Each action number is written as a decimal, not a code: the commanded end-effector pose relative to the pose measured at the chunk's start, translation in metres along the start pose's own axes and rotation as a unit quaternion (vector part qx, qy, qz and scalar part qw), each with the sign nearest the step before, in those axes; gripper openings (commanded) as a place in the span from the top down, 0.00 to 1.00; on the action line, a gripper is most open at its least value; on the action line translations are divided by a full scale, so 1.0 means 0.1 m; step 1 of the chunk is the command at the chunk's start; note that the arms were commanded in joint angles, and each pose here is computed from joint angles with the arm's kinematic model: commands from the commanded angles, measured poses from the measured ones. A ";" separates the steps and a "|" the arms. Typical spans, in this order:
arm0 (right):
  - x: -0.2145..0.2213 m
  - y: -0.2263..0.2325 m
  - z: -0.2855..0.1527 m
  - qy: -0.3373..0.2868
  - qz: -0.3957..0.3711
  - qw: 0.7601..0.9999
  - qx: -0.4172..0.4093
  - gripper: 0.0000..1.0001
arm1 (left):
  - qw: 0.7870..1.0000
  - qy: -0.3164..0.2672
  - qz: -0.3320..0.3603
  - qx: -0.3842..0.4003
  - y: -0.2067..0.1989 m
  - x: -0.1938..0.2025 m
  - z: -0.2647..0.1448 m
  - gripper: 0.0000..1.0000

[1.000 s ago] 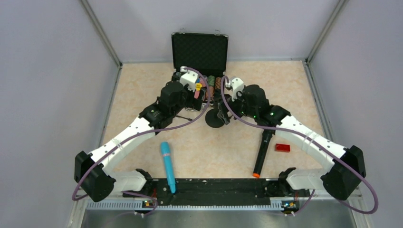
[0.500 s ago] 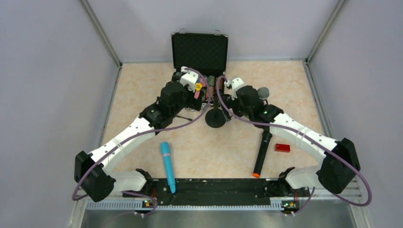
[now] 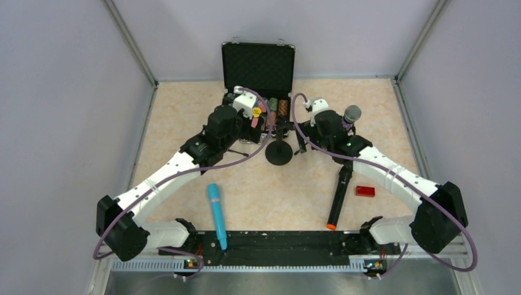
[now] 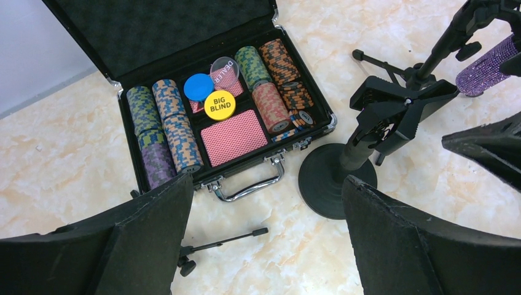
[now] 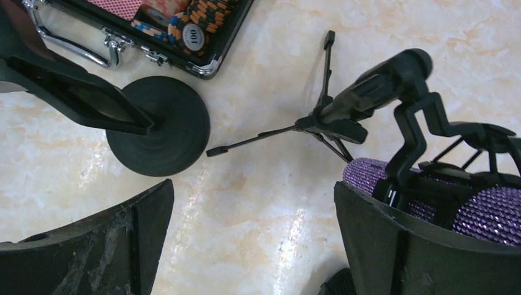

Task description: Attach the microphones to the stand

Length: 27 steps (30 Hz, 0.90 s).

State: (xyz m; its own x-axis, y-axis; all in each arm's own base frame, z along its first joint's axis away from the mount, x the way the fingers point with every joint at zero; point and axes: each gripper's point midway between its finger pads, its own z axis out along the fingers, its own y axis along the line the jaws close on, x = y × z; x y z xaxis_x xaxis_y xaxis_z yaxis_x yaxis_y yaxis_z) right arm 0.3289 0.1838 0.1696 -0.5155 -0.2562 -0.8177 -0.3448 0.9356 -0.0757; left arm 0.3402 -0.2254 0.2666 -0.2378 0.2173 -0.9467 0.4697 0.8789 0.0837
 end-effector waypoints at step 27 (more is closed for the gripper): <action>-0.54 -0.60 0.30 -0.035 0.100 0.994 0.005 0.01 | 0.999 -0.037 -0.006 0.017 -0.05 -0.20 -0.05 0.06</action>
State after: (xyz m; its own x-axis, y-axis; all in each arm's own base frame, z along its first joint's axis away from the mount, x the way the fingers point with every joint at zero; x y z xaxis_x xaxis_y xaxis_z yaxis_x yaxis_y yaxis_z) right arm 0.3739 0.1457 0.1677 -0.5857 -0.0996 -0.8044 -0.2402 0.9692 0.0549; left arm 0.3388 -0.2281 0.2664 -0.2377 0.2168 -0.9468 0.4841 0.8715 0.0780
